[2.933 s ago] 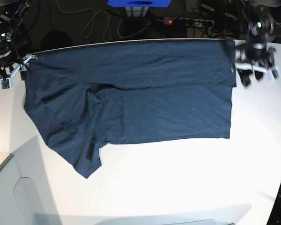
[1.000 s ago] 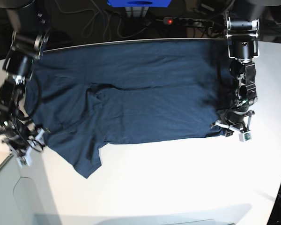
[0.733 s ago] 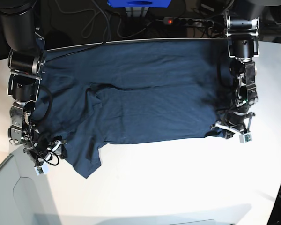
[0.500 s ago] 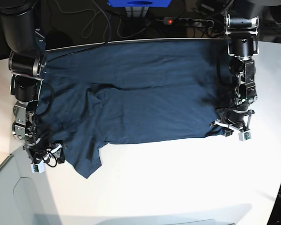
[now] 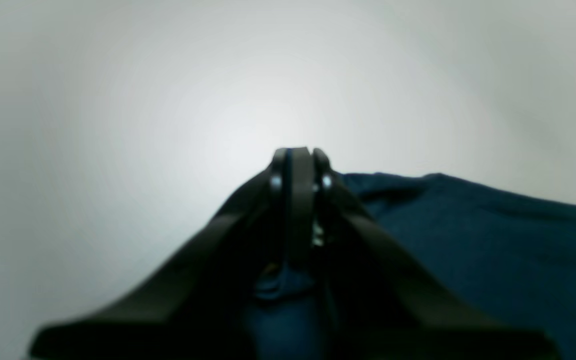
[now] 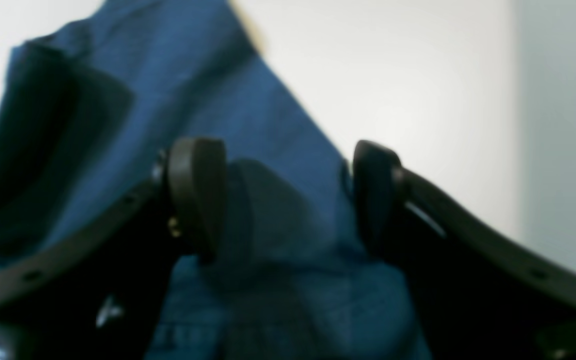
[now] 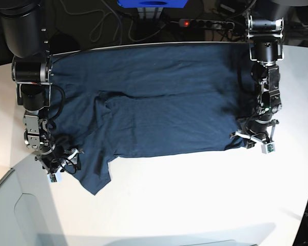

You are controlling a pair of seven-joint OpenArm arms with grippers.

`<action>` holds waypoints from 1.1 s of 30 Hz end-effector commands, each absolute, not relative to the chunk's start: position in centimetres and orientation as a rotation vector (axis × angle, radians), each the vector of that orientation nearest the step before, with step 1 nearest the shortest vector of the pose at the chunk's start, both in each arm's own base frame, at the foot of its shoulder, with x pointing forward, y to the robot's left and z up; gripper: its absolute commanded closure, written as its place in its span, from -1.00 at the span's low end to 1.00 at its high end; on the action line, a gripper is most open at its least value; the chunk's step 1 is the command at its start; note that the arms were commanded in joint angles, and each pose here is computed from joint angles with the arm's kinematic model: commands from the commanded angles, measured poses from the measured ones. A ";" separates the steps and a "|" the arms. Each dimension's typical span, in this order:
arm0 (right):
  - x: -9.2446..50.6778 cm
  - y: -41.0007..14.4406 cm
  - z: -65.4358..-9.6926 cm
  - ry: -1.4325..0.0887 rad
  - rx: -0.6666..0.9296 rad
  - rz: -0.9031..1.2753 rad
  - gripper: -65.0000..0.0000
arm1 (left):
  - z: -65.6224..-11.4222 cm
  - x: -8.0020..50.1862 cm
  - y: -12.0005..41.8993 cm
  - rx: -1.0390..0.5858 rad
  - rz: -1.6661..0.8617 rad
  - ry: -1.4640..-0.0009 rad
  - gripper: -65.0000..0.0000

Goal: Fold the T-shirt properly
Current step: 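Reach both grippers to the hem corners of the shirt and pinch them, then lift the hem with both grippers and fold it toward the collar edge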

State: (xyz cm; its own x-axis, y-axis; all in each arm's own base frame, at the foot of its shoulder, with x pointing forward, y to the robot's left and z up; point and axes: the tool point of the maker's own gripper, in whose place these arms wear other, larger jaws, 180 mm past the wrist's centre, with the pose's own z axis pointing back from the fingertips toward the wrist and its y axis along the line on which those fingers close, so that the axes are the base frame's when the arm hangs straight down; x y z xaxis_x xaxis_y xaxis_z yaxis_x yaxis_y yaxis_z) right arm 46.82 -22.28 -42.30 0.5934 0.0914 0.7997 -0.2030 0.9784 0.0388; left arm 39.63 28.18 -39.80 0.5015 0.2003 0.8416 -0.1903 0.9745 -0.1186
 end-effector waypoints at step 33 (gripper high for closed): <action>43.8 -26.7 -35.0 -1.198 0.033 0.106 1.00 | -32.6 37.7 27.2 -0.015 0.169 -1.229 1.00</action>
State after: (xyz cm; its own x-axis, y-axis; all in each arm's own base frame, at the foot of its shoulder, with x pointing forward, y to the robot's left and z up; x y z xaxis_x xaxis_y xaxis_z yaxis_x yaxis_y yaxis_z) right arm 42.70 -25.83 -37.25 0.4219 0.0649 0.9043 -0.1131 0.9934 -0.0186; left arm 36.91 26.62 -34.63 0.3815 0.1561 0.9111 -0.1271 0.9851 -0.1156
